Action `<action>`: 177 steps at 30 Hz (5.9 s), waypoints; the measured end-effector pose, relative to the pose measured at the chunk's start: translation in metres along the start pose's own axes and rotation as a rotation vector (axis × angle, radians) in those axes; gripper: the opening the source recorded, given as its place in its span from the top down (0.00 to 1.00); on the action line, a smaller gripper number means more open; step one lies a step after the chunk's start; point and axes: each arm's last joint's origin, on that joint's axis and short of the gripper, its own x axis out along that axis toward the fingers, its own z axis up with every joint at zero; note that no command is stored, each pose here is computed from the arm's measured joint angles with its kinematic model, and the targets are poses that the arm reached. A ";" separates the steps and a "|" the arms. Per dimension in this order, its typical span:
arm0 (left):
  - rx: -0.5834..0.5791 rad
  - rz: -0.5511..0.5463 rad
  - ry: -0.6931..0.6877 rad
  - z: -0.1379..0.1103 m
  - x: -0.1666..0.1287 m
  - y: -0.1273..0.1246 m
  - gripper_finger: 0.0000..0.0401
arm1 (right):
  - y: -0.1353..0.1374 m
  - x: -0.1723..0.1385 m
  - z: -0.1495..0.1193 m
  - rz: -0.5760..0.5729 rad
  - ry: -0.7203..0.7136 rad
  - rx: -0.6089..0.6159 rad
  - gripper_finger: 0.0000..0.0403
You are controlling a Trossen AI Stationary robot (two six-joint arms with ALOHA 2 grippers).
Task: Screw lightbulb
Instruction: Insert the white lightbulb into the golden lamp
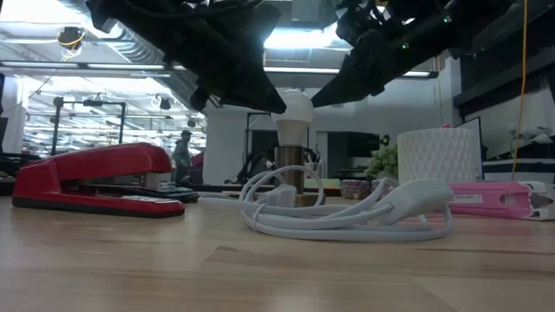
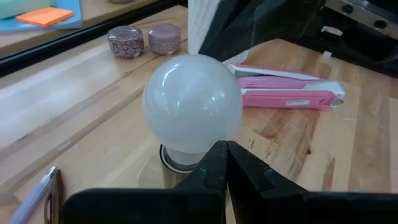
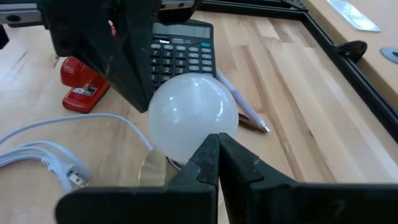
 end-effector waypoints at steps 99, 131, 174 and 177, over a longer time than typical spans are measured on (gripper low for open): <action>0.073 0.273 -0.115 0.010 -0.015 0.011 1.00 | -0.005 -0.007 0.010 0.187 -0.077 -0.044 0.98; 0.092 0.070 0.008 0.000 -0.006 0.004 1.00 | -0.009 0.008 0.002 -0.022 -0.001 -0.085 0.98; 0.104 -0.082 0.032 0.011 -0.037 -0.007 1.00 | -0.014 0.000 0.013 -0.141 -0.064 -0.120 0.98; 0.095 -0.069 0.036 0.004 -0.028 -0.008 1.00 | -0.013 0.008 0.006 -0.135 -0.027 -0.124 0.98</action>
